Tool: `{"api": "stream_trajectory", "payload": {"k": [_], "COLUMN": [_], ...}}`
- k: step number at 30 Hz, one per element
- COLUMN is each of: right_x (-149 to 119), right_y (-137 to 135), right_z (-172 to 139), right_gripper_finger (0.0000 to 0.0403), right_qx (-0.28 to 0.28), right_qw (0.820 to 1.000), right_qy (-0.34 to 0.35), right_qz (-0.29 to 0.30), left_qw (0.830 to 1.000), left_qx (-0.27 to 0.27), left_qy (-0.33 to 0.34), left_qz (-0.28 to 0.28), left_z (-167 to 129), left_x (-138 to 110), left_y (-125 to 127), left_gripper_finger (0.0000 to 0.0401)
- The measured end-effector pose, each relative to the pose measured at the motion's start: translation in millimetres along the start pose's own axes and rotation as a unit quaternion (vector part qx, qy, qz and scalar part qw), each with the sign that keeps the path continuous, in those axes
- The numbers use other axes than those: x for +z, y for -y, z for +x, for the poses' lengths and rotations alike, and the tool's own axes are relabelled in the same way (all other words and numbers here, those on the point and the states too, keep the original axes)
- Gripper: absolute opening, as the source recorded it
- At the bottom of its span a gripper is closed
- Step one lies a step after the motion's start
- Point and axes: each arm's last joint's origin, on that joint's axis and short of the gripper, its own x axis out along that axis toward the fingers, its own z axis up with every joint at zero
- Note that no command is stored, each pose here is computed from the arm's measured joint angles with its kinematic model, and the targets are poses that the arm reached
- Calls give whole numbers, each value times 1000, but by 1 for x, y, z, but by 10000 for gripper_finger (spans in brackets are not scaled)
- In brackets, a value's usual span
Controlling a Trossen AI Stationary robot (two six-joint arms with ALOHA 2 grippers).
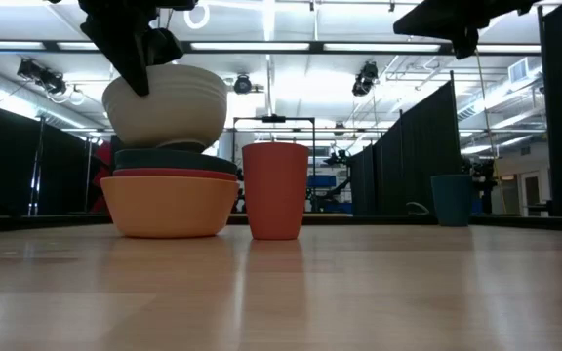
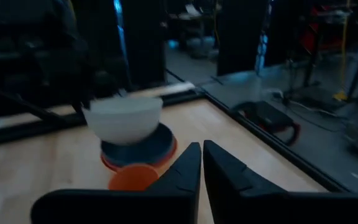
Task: Nest bowls inside each other
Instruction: Stack the white bowl on top of the stacked bowls
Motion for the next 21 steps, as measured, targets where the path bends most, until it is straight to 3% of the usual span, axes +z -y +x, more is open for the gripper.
{"api": "stream_trajectory", "payload": {"k": [9,21], "right_x": [-15,-16], "right_y": [6,6], "right_z": [-7,-8], "right_gripper_finger": [37,37], "right_qx": [35,38], "right_qw": [998,997], "right_qy": [54,55], "right_qz": [24,24], "left_qw": [1000,999], "left_qx": [-17,-25], "left_qy": [-11,-41], "left_qz": [15,18], "left_z": [13,29], "left_x": [6,9], "left_y": [3,6], "left_gripper_finger": [0,0]}}
